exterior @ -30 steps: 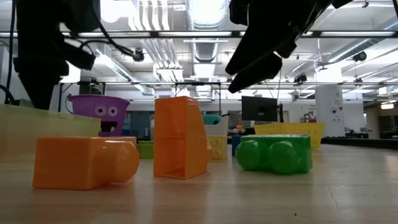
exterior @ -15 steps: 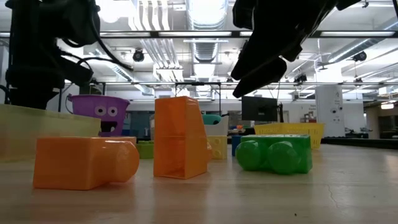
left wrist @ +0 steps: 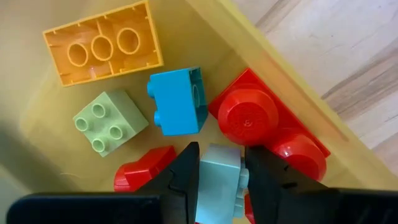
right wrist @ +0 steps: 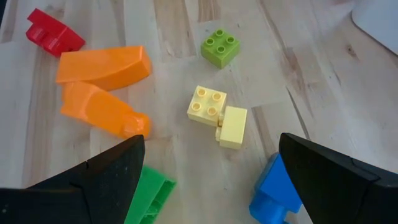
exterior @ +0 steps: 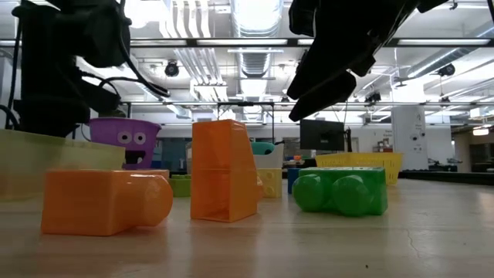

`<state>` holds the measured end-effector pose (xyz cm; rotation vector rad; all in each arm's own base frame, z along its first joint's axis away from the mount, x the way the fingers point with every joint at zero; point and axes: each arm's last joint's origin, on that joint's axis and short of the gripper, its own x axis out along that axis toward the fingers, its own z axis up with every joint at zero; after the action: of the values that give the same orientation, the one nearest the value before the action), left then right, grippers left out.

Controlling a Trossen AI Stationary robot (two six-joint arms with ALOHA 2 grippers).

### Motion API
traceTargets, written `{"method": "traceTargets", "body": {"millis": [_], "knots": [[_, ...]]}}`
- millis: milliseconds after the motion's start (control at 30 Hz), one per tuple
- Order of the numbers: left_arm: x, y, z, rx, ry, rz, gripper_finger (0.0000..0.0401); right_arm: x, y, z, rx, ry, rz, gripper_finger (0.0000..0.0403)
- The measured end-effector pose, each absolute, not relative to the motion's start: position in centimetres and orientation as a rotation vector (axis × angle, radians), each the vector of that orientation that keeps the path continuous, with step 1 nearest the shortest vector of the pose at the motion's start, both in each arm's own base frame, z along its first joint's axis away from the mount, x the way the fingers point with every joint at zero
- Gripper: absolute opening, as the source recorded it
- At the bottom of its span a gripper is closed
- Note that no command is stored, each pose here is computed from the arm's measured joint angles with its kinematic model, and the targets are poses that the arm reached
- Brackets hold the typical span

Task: Pick & Place Toys
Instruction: Put the light blue game piece into the light yellow bin

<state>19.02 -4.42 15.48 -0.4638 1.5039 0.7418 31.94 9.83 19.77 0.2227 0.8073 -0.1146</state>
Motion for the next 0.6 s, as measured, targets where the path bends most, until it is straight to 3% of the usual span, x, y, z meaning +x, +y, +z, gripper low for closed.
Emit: {"method": "traceTargets", "body": {"millis": [367,600], "knots": [[19.11,-4.42,15.47,-0.46,1.495,0.734,0.0091,31.93,9.83,19.76,0.222,0.808,-0.115,0.0369],[19.15,-4.44,15.41,-0.466,1.495,0.73,0.0164,31.76,9.78,19.61,0.214,0.83,-0.121,0.0369]]}}
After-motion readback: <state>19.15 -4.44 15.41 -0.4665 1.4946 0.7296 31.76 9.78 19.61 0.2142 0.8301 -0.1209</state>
